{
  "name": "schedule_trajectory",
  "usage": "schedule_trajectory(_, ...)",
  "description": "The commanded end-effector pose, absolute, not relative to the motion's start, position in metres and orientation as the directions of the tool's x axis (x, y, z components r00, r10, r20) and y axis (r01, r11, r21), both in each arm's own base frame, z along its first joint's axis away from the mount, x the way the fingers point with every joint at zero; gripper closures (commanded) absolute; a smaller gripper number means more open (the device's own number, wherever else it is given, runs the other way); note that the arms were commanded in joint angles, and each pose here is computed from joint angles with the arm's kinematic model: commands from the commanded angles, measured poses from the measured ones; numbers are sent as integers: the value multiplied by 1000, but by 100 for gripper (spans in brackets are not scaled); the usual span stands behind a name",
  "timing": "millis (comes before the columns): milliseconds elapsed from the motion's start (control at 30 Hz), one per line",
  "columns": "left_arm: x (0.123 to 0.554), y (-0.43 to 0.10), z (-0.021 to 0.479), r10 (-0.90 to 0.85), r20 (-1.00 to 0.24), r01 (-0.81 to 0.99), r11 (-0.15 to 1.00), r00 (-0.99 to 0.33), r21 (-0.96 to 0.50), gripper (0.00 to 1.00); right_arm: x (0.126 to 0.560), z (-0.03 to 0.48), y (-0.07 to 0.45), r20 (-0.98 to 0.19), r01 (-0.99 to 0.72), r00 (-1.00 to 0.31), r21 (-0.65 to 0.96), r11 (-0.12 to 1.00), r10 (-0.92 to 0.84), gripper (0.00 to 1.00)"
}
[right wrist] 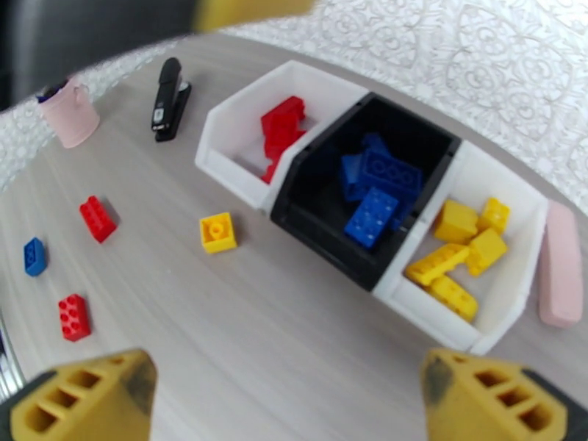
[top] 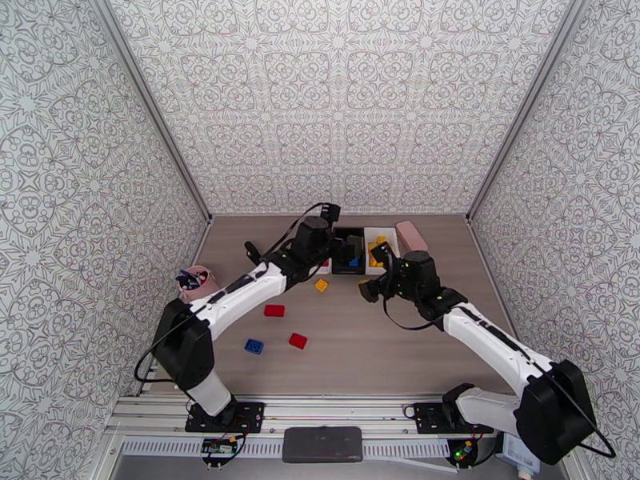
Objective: Sort the legos into containers by color
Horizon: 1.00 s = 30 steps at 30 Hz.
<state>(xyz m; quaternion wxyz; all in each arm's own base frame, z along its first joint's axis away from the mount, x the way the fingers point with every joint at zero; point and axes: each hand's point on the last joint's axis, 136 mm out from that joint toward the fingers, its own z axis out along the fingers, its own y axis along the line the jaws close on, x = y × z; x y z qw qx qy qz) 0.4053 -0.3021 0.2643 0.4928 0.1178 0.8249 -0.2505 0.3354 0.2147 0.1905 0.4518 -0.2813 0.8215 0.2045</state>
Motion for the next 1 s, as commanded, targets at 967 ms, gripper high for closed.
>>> schedule_trajectory(967,221,-195,210,293,-909,733,680,-295,-18,1,386,66,359,-628,-649,-624,87,756,-464,7)
